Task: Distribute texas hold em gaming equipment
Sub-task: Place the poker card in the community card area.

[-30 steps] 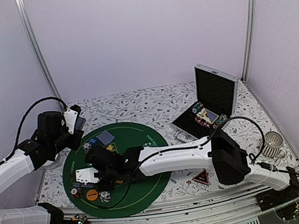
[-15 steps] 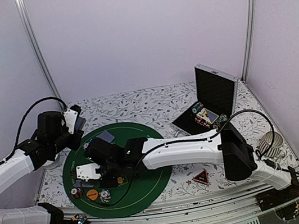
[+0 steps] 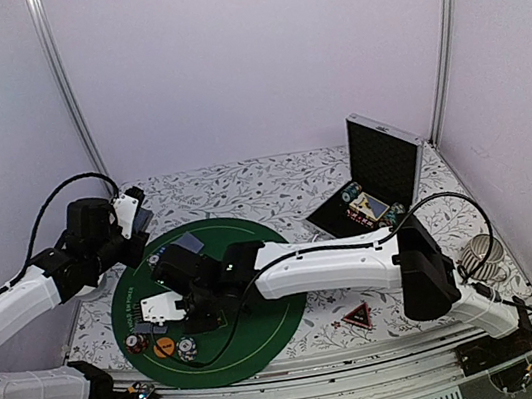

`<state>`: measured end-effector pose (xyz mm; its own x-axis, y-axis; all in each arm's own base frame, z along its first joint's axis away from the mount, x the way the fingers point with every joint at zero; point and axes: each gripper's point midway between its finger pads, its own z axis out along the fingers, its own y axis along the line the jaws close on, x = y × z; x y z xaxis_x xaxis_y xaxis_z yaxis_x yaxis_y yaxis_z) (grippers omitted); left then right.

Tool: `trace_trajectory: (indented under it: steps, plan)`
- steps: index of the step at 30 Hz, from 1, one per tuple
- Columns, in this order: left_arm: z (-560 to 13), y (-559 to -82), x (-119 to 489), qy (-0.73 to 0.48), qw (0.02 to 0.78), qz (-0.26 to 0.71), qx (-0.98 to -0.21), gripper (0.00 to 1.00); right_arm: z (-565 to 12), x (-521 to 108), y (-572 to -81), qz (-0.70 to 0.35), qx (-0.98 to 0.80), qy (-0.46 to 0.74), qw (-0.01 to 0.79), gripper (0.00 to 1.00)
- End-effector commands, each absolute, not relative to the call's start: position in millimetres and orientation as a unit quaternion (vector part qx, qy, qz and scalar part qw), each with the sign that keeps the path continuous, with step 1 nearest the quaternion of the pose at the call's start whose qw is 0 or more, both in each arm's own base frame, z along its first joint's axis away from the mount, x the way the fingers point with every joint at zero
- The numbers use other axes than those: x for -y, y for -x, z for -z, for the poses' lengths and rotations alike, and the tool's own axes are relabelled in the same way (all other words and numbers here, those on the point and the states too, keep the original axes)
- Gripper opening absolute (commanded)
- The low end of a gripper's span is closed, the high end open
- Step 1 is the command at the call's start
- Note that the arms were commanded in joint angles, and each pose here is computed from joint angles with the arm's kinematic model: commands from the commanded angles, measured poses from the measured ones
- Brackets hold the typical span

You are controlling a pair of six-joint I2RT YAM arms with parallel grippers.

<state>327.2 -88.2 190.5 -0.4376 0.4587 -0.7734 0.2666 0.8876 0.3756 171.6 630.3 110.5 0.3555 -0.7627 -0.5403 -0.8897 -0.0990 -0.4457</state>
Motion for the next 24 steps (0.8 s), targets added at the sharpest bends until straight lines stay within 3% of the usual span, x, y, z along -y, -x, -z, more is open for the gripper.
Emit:
trace_trajectory:
  steps: [1, 12, 24]
  plan:
    - [-207.6, -331.9, 89.3, -0.203, 0.51, -0.089, -0.831, 0.5, -108.2, -631.5, -169.4, -0.084, -0.554, 0.743, 0.366, 0.01]
    - [-207.6, -332.1, 89.3, -0.203, 0.51, -0.087, -0.832, 0.5, -82.6, -642.0, -158.8, -0.112, -0.548, 0.753, 0.345, 0.01]
    - [-207.5, -331.8, 90.0, -0.204, 0.509, -0.086, -0.831, 0.5, -99.4, -659.4, -165.7, -0.123, -0.541, 0.735, 0.39, 0.02]
